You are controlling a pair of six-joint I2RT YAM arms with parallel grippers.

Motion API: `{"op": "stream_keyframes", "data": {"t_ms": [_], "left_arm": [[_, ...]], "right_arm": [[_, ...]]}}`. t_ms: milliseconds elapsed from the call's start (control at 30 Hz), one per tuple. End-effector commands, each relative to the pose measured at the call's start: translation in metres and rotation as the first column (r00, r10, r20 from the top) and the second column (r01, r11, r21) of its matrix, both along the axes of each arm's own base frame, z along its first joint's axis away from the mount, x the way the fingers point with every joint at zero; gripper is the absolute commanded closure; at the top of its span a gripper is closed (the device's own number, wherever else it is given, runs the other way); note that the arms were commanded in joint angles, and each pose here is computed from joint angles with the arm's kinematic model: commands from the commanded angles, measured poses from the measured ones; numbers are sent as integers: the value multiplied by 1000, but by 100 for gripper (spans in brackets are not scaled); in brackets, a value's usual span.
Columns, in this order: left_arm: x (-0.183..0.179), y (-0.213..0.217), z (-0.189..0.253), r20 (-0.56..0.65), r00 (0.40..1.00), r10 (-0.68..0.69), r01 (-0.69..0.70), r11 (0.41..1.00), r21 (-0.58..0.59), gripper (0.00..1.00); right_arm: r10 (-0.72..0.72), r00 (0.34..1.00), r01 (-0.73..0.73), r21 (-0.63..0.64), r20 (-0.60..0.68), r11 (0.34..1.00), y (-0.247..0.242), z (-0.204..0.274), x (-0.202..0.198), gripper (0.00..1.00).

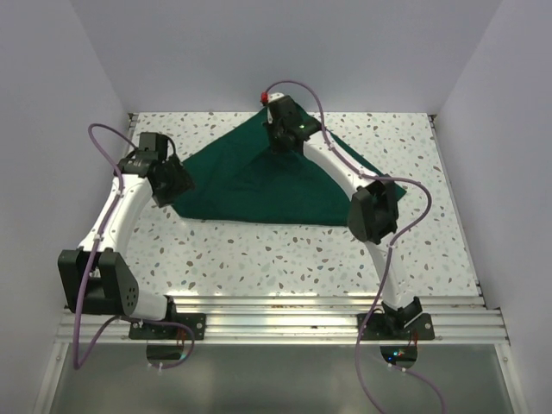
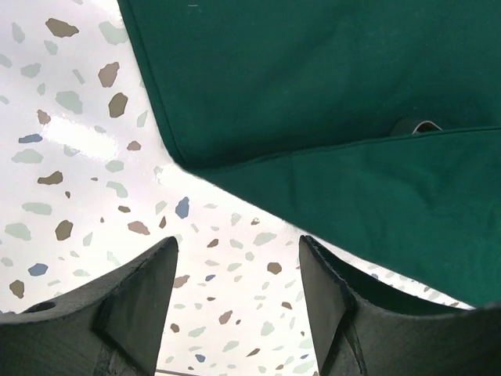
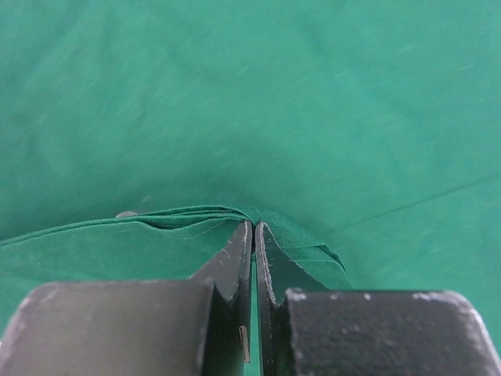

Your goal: Prepare the surgical pack

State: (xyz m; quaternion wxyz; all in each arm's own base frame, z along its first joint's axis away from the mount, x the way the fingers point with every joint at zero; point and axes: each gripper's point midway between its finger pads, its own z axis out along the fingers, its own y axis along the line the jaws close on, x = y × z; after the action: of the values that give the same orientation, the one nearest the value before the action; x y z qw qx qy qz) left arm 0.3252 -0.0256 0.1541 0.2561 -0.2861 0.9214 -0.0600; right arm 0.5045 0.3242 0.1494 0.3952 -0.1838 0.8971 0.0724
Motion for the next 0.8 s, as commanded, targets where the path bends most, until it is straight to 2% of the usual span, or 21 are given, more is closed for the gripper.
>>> {"op": "stream_keyframes", "data": {"t_ms": [0, 333, 600, 767], "left_arm": [[19, 6, 16, 55, 998, 40, -40, 999, 5, 32], [32, 7, 12, 48, 997, 60, -61, 998, 7, 32], [48, 7, 19, 63, 996, 68, -68, 998, 3, 32], [49, 3, 9, 32, 997, 64, -64, 998, -16, 32]], "right_arm": [[-53, 990, 45, 58, 131, 997, -15, 40, 37, 100], [-58, 989, 41, 127, 135, 991, -17, 23, 76, 100], [-73, 993, 60, 143, 90, 988, -23, -7, 84, 100], [-56, 997, 47, 156, 54, 987, -22, -23, 82, 100]]}}
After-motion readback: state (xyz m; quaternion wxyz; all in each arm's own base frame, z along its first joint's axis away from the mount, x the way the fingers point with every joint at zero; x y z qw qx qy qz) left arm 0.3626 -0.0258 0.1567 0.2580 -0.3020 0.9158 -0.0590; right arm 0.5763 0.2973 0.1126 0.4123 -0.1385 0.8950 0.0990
